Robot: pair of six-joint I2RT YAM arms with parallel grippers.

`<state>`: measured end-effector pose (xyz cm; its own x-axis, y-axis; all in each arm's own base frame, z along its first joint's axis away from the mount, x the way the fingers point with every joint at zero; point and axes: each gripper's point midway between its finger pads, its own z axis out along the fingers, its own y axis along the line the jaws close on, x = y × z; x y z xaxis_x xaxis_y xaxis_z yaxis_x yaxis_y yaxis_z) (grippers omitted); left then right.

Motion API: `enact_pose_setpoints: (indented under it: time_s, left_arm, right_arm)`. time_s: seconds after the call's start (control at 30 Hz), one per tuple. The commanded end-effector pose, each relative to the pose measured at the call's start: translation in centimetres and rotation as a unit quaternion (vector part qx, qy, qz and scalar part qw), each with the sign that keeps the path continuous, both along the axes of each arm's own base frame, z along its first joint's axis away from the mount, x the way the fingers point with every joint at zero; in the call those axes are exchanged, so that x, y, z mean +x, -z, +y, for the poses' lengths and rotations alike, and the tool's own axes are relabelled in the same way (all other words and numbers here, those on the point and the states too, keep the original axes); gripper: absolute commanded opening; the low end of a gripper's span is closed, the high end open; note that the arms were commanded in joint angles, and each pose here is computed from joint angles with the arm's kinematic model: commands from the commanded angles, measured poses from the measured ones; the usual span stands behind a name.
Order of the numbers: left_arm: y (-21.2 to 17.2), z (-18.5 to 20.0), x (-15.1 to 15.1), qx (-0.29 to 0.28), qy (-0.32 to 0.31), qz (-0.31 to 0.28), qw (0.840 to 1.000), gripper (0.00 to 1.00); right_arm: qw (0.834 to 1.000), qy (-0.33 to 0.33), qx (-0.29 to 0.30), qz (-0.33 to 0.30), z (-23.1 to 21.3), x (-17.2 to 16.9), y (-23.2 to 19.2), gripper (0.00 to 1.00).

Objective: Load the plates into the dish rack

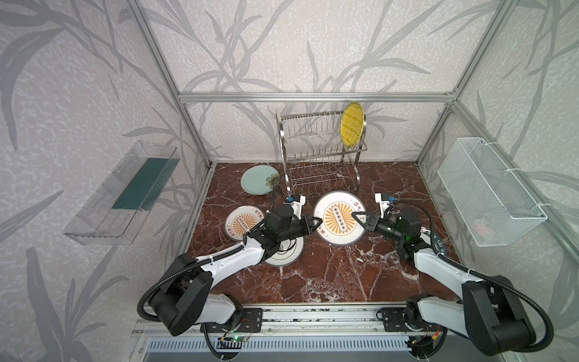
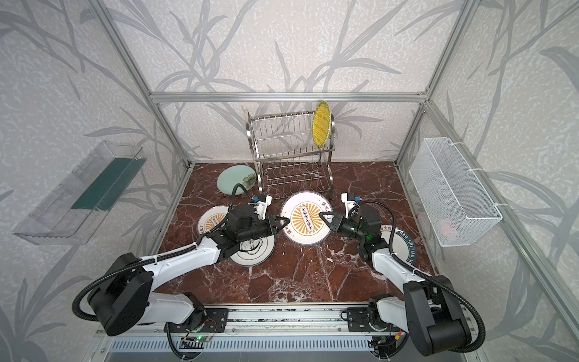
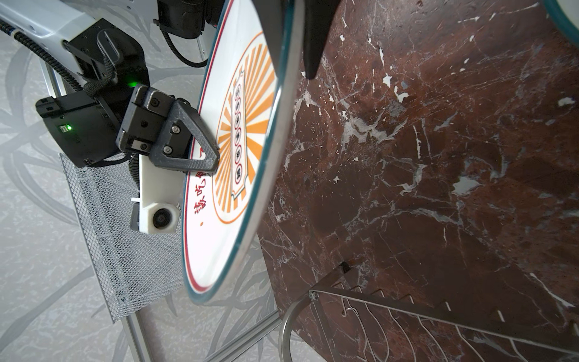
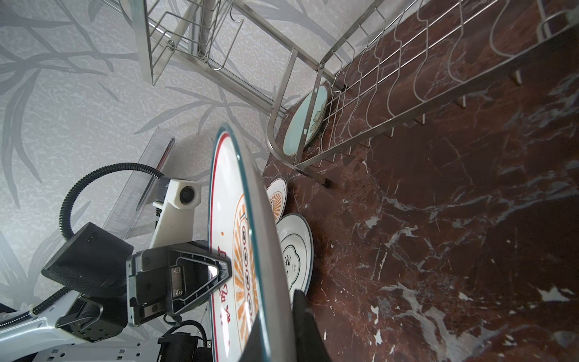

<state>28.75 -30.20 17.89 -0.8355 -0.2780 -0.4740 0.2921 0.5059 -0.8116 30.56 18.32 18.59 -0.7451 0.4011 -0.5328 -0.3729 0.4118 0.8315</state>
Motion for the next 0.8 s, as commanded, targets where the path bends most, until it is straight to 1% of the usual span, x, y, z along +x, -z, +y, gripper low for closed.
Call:
enact_pose_setpoints:
  time_s: [0.0, 0.13, 0.2, 0.37, 0.63, 0.77]
  left_arm:
    - [-2.0, -1.9, -0.9, -0.009, 0.046, -0.045, 0.998, 0.0]
    - [-2.0, -1.9, -1.0, -0.008, 0.046, -0.047, 0.998, 0.0]
    - [-1.9, -1.8, -0.9, -0.007, 0.043, -0.047, 0.998, 0.06]
    - [-1.7, -1.6, -0.9, -0.001, 0.038, -0.047, 0.998, 0.1]
    - [-1.2, -0.9, -0.9, 0.02, 0.028, -0.05, 0.998, 0.26]
    - [-1.2, -0.5, -0.9, 0.025, 0.019, -0.054, 0.998, 0.28]
  right_arm:
    - [0.999, -0.039, 0.013, -0.016, 1.4, -1.1, -1.0, 0.0]
    - [0.999, -0.037, 0.013, -0.018, 1.4, -1.0, -1.1, 0.0]
    - [0.999, -0.033, 0.012, -0.017, 1.3, -1.0, -1.0, 0.0]
    - [1.0, -0.024, 0.007, -0.018, 1.1, -0.9, -1.0, 0.0]
    - [1.0, -0.012, -0.008, -0.025, 0.7, -1.0, -1.4, 0.0]
    - [0.999, -0.006, -0.017, -0.029, 0.4, -1.1, -1.7, 0.0]
